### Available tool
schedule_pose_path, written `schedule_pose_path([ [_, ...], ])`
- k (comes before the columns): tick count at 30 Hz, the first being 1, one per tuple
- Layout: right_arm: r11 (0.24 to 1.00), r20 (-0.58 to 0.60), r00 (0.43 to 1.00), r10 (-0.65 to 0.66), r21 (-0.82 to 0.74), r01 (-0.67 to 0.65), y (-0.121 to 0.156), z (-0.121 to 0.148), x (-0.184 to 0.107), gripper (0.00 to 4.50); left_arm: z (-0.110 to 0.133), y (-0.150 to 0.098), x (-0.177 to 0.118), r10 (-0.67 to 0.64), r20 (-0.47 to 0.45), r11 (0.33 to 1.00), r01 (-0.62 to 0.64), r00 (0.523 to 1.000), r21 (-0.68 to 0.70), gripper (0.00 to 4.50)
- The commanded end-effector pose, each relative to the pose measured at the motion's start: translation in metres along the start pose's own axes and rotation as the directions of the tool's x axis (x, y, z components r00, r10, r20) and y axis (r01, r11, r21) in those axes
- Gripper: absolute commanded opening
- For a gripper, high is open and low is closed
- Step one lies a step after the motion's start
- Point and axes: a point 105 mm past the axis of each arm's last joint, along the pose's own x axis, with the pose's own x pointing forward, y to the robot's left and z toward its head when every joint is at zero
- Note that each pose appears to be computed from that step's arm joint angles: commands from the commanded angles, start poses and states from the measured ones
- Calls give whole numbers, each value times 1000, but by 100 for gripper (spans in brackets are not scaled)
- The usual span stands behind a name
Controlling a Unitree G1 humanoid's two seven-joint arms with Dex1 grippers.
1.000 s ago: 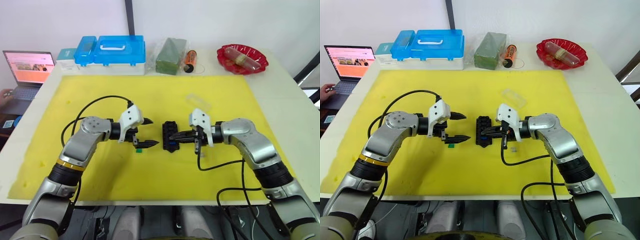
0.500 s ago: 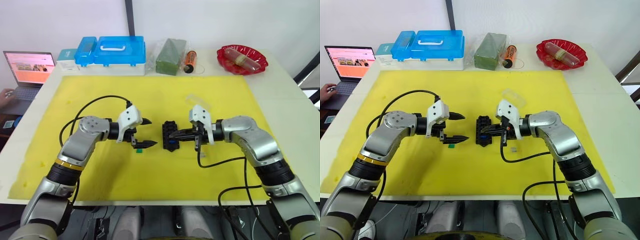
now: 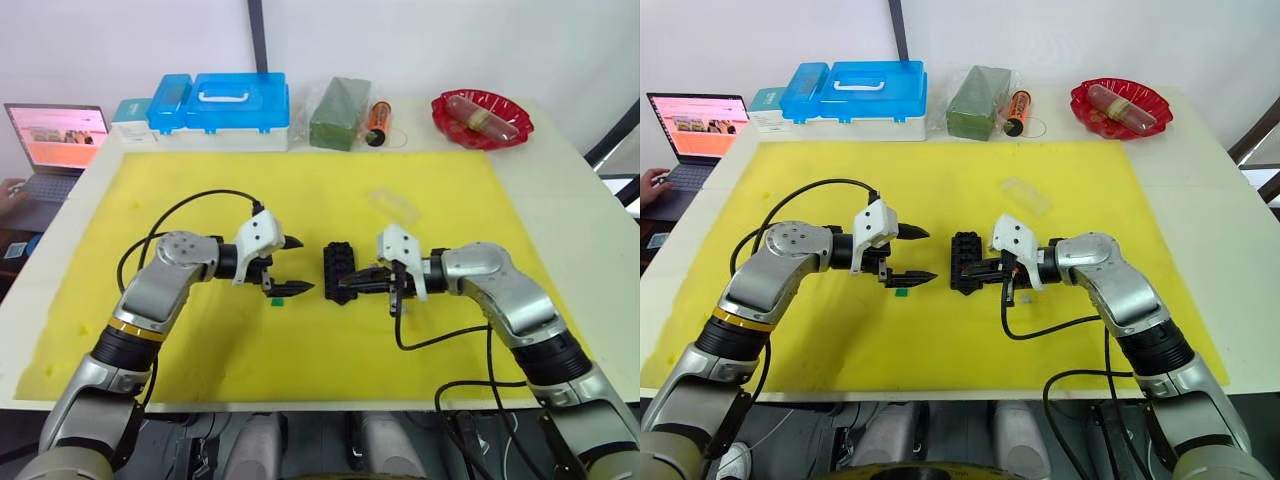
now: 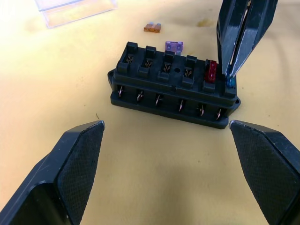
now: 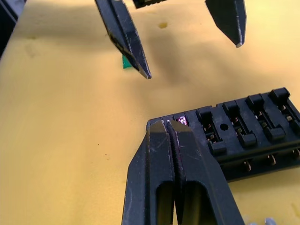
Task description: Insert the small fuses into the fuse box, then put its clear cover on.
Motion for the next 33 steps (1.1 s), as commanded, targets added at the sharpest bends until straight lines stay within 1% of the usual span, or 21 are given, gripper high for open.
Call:
schedule_pose_path([
  [1,999,1,1000,-30,12,30,-5,2,-6,4,16,3,-10,12,42,999,-14,999,31,450],
  [6,999,85,995,-47,-19,49,-10,33,-16,4,20,5,-18,1,64,1000,-2,998,14,450],
  [7,998,114,992,-52,-34,56,-11,45,-22,4,25,6,-24,2,82,1000,-2,997,5,450],
  [10,993,154,986,-67,-81,81,-12,67,-41,4,39,8,-42,-10,142,1000,12,990,-13,450],
  [12,989,144,986,-86,-107,102,-13,68,-56,4,46,6,-46,-19,164,1000,21,986,-14,450],
  [14,980,138,984,-109,-149,129,-14,68,-70,4,47,3,-56,-32,153,999,36,988,-24,450],
  [16,975,79,988,-131,-171,142,-15,59,-87,4,44,-2,-66,-59,127,997,65,990,-39,450],
  [18,979,24,989,-144,-142,146,-16,48,-106,4,39,-5,-73,-75,92,995,81,993,-54,450],
  [19,983,-19,988,-153,-106,150,-16,42,-119,4,33,-6,-83,-84,63,992,90,994,-85,450],
  [22,986,-99,982,-162,-43,158,-15,30,-145,66,23,-6,-97,-85,9,987,86,996,-137,450],
  [23,986,-119,979,-164,-28,162,-14,27,-152,103,19,-5,-101,-75,-11,986,73,997,-149,450],
  [24,985,-138,975,-173,-9,173,-14,25,-160,131,16,-5,-105,-71,-23,985,67,997,-157,450],
  [27,970,-208,950,-235,19,244,-19,14,-188,240,7,-10,-112,-91,-47,979,80,995,-188,450],
  [29,964,-217,943,-252,34,265,-20,12,-194,314,2,-10,-114,-99,-60,976,86,993,-199,450],
  [32,962,-227,939,-259,32,273,-19,10,-194,425,-3,-8,-112,-102,-63,975,87,993,-206,450],
  [33,961,-226,939,-261,32,274,-19,9,-194,448,-3,-6,-111,-101,-60,975,87,993,-207,450],
])
